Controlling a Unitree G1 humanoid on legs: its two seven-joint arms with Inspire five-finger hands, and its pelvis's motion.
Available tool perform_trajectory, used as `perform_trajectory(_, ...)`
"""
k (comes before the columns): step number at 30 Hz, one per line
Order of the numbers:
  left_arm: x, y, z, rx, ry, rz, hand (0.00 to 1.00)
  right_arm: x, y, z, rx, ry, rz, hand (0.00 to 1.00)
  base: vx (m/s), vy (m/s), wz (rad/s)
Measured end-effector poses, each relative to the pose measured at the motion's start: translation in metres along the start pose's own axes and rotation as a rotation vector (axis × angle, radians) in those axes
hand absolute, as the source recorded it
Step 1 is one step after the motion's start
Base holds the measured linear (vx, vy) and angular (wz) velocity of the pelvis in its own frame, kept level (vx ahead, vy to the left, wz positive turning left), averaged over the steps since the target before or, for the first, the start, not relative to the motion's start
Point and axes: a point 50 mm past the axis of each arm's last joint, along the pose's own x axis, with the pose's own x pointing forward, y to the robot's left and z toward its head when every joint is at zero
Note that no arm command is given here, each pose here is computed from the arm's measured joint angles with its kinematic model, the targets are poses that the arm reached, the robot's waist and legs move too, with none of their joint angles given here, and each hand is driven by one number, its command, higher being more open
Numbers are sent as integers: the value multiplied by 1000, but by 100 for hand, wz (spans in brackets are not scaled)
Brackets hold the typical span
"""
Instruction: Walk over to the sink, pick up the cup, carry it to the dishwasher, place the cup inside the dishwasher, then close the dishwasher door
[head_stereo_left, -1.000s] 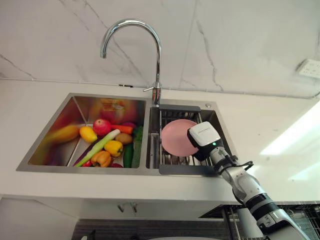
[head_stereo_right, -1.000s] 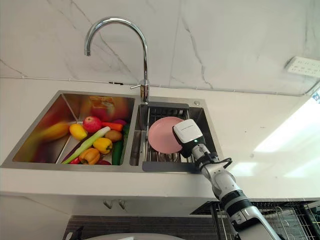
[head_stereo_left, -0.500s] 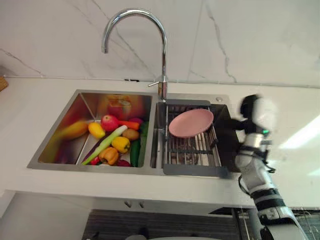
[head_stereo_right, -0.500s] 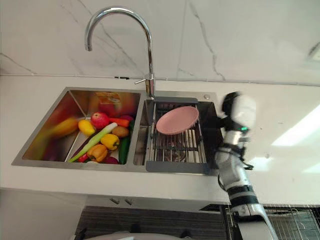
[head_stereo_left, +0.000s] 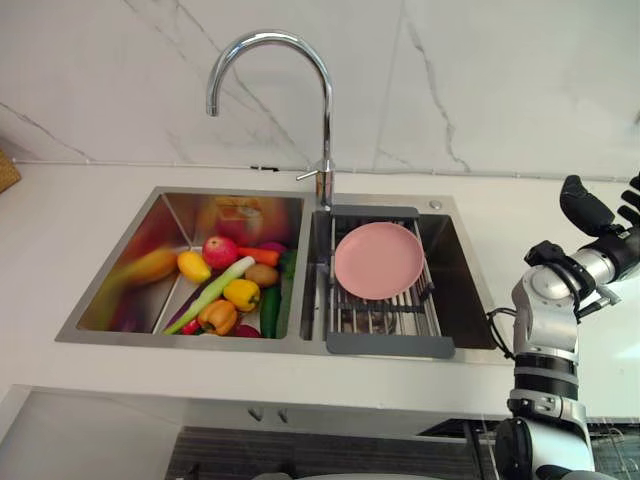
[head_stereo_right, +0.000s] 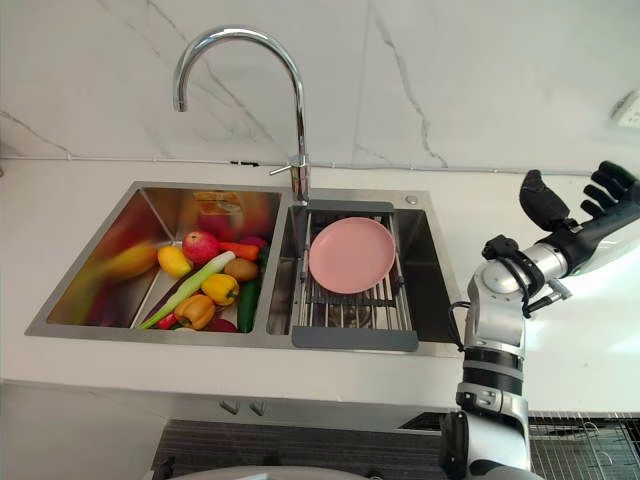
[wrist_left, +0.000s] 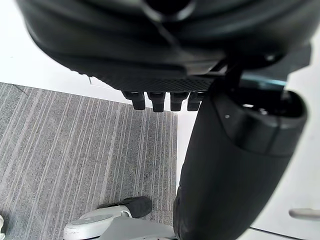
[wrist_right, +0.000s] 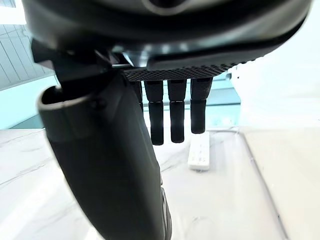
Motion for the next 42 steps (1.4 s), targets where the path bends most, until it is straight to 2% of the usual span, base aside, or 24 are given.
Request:
perform_trajectory(2, 0, 1, -1, 1, 4, 3, 100, -10, 5, 10, -63, -120, 195, 100, -8, -18, -8)
perform_trajectory(4, 0, 2, -2, 7, 6, 5, 100, -21, 9, 16, -196, -241, 372, 100, 29, -13, -2)
perform_trajectory(6, 0, 3, -3, 11, 10, 8, 100, -38, 16, 18, -365, -368, 618, 100, 54, -2, 0)
perform_trajectory(12, 1, 9, -3, 19, 9, 15, 100, -89, 36, -3, -617, -434, 1153, 100, 56, 12, 4)
perform_trajectory(15, 2, 11, -4, 23, 10, 16, 100, -107, 42, -10, -724, -470, 1300, 100, 6, 2, 2)
perform_trajectory(26, 2, 17, -6, 40, 15, 9, 100, -131, 45, -35, -1010, -563, 1512, 100, 0, 0, 2)
perform_trajectory(35, 2, 19, -7, 39, 18, 15, 100, -125, 47, -34, -1186, -677, 1437, 100, 17, 6, 1)
perform_trajectory(42, 3, 21, -6, 46, 11, 18, 100, -127, 52, -39, -1224, -720, 1365, 100, 0, 0, 0)
